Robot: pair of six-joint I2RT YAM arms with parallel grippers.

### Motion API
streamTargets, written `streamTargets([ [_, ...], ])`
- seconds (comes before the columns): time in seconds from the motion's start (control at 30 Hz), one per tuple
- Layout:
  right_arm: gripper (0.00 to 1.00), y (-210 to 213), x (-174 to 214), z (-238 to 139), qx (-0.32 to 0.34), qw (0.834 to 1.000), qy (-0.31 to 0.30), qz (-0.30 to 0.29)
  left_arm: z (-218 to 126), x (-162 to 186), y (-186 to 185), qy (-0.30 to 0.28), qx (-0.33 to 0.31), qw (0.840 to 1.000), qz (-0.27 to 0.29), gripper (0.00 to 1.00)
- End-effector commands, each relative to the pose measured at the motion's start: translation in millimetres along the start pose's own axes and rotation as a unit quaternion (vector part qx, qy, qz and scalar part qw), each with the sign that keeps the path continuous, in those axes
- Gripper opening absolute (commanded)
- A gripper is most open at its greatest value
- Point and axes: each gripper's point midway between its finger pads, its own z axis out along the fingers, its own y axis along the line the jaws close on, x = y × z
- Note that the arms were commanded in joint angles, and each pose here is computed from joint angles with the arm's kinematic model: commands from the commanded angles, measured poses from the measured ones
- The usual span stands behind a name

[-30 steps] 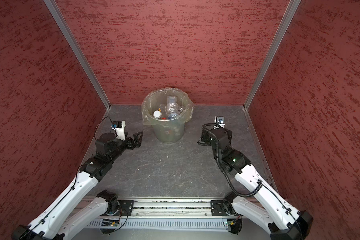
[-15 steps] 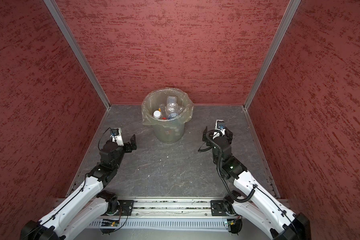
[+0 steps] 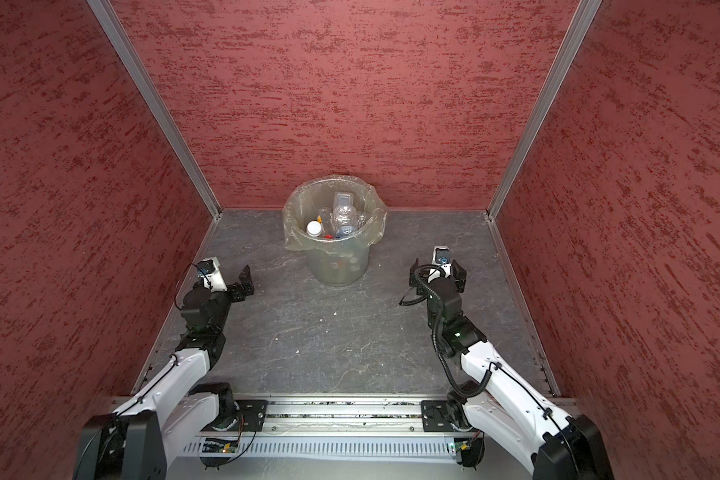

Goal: Throw the plastic bottles in the bin

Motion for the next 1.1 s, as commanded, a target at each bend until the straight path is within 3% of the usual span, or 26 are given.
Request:
streamTargets([
  [0.0,0.98,-3,-14,4,0.004,0.999,-0.031,0.009,14,-5,-12,-0.014,0.041,0.999,-0.003,0.99],
  [0.53,0.98,-32,9,25,0.023,0.999,-0.026,0.017,51,47,-20,0.018,0.083,0.996,0.0,0.99],
  [0.7,0.98,-52,16,34,0.043,0.998,-0.037,0.024,64,54,-29,0.058,0.093,0.994,0.018,0.99],
  [1.07,0.99,-64,59,61,0.048,0.999,-0.007,-0.004,65,54,-31,0.056,0.089,0.994,0.022,0.99],
])
